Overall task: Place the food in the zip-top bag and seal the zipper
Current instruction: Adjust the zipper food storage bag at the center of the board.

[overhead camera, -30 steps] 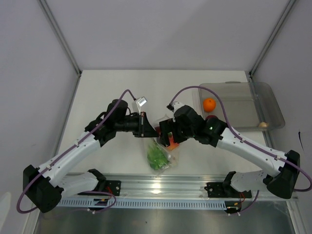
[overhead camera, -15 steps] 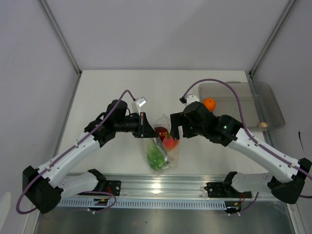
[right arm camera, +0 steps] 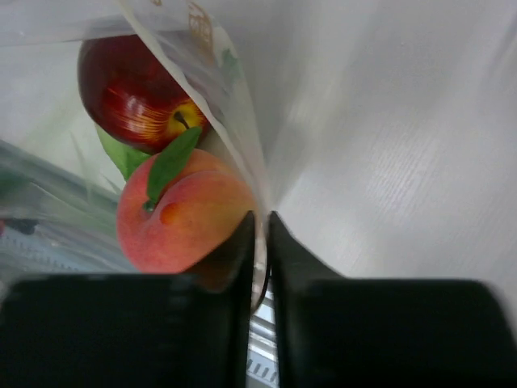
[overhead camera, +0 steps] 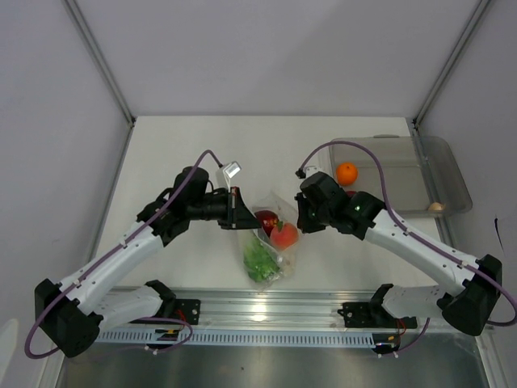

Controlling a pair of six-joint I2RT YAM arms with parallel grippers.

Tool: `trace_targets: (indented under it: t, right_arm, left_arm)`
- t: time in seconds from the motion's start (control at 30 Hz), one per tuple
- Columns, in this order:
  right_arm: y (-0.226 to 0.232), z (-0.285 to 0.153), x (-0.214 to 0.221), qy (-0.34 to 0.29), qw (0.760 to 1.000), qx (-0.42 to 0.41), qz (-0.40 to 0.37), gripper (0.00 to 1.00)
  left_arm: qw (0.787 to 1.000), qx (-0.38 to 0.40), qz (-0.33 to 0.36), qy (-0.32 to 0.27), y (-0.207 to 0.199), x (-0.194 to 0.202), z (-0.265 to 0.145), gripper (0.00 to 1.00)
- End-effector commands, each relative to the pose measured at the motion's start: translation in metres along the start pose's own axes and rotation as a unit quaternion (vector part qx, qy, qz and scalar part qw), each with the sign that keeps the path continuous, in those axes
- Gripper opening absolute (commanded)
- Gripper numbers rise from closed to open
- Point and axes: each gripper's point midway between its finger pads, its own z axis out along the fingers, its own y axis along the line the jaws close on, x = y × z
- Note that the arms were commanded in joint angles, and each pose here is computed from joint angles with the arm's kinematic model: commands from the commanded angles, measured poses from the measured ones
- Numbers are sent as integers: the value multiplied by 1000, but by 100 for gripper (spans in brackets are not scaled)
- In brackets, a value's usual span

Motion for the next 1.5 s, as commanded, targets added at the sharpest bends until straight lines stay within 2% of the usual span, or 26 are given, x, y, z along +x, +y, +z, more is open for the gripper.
trace_targets:
  t: [0.0, 0.03, 0.13, 0.27, 0.43, 0.53, 0.7, 0.77, 0.87, 1.03, 1.23, 1.47]
  right_arm:
    - [20, 1, -12, -14, 999, -51, -3, 3]
    - [23, -1, -14, -16, 998, -58, -8, 0]
    - [37, -25, -34, -57, 995, -82, -31, 0]
    - [61, -79, -66, -129, 981, -139, -44, 0]
    - [72, -105, -73, -142, 975, -168, -41, 0]
    - [69, -87, -61, -126, 978, -161, -35, 0]
    - [57, -37, -27, -71, 989, -127, -21, 0]
    - [53, -25, -20, -55, 992, -112, -22, 0]
    - [50, -29, -26, -56, 993, -96, -31, 0]
    - [61, -65, -57, -106, 986, -121, -38, 0]
    - [73, -86, -65, -125, 979, -159, -25, 0]
    - [60, -33, -37, -79, 988, -134, -11, 0]
  left_arm:
    - [1000, 6, 2, -11, -3, -2, -5, 1]
    - [1000, 5, 2, -11, -3, -2, -4, 1]
    - [1000, 8, 5, -12, -5, -4, -5, 0]
    - [1000, 10, 12, -19, -14, -9, -12, 1]
    - [999, 18, 24, -40, -28, -14, -25, 1]
    - [999, 5, 23, -36, -18, -11, -21, 1]
    - [1000, -25, -12, 5, 24, 11, 6, 1]
    - [999, -25, -20, 12, 28, 13, 12, 1]
    - [1000, -13, -12, 3, 15, 4, 6, 1]
    - [999, 17, 23, -32, -29, -21, -19, 1]
    - [998, 32, 31, -51, -41, -21, -30, 1]
    - [1000, -21, -14, 10, 24, 11, 10, 1]
